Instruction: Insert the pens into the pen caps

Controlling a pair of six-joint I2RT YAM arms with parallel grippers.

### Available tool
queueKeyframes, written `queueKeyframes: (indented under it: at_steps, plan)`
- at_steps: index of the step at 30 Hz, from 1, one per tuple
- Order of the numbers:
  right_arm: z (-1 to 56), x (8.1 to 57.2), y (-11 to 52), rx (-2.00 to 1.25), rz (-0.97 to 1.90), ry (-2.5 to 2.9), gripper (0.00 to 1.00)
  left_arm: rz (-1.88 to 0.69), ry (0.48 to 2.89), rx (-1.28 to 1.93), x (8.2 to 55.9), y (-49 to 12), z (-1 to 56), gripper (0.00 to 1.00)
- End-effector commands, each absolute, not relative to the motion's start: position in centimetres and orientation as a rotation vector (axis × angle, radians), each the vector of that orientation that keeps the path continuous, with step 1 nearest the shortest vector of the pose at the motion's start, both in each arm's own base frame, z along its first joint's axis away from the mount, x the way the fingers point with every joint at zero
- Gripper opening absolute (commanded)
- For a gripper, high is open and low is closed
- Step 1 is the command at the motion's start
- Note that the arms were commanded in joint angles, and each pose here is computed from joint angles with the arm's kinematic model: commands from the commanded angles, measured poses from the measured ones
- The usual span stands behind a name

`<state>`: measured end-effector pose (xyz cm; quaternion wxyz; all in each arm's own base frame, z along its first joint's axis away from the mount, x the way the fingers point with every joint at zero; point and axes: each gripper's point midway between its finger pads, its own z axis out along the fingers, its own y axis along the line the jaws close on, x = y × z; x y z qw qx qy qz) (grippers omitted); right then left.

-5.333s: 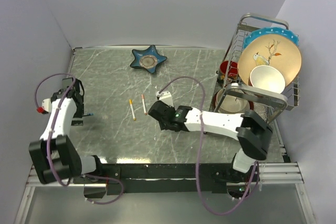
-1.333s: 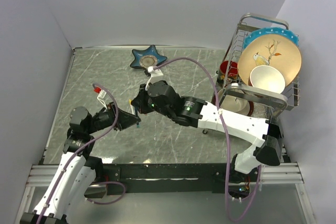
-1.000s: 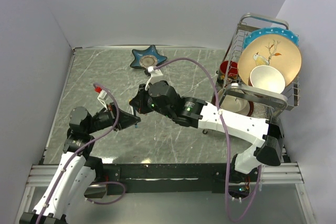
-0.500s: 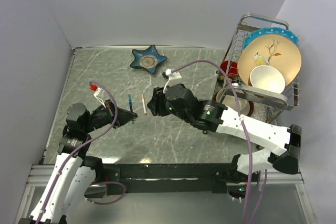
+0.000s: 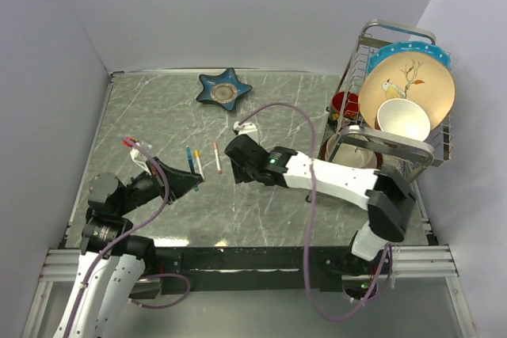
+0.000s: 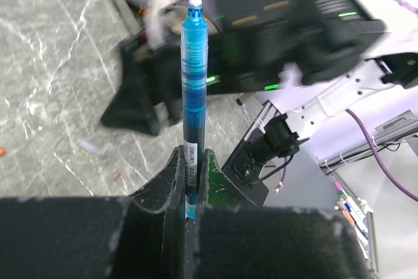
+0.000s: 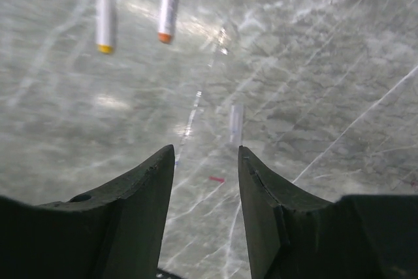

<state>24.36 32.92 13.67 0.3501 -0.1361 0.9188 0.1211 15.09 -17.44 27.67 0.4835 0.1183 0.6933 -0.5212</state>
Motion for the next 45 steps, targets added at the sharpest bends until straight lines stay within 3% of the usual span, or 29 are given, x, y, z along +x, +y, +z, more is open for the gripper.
queueKeyframes:
  at_steps: [1, 9, 23, 32, 38, 42, 45]
  plan:
    - [11.1, 25.3, 32.9, -0.393, 0.252, 2.429, 0.52, -1.246, 1.597, 0.317, 14.6, -17.2, 29.4, 0.01]
    - [5.9, 25.9, 33.3, -0.456, 0.175, 2.530, 0.47, -1.198, 1.597, 0.280, 14.8, -16.7, 29.6, 0.01]
    - [2.6, 26.9, 32.6, -0.499, 0.007, 2.567, 0.39, -1.196, 1.600, 0.269, 14.9, -16.6, 29.5, 0.01]
    - [1.3, 26.8, 31.2, -0.498, -0.066, 2.585, 0.20, -1.186, 1.599, 0.260, 15.0, -16.5, 29.6, 0.01]
    - [1.2, 26.6, 30.3, -0.450, -0.041, 2.596, 0.14, -1.185, 1.603, 0.250, 15.2, -16.4, 29.5, 0.01]
    - [1.0, 26.2, 29.9, -0.434, -0.025, 2.611, 0.16, -1.181, 1.612, 0.246, 15.4, -16.4, 29.4, 0.01]
    - [1.5, 26.2, 29.8, -0.424, -0.010, 2.599, 0.26, -1.180, 1.617, 0.246, 15.5, -16.4, 29.3, 0.01]
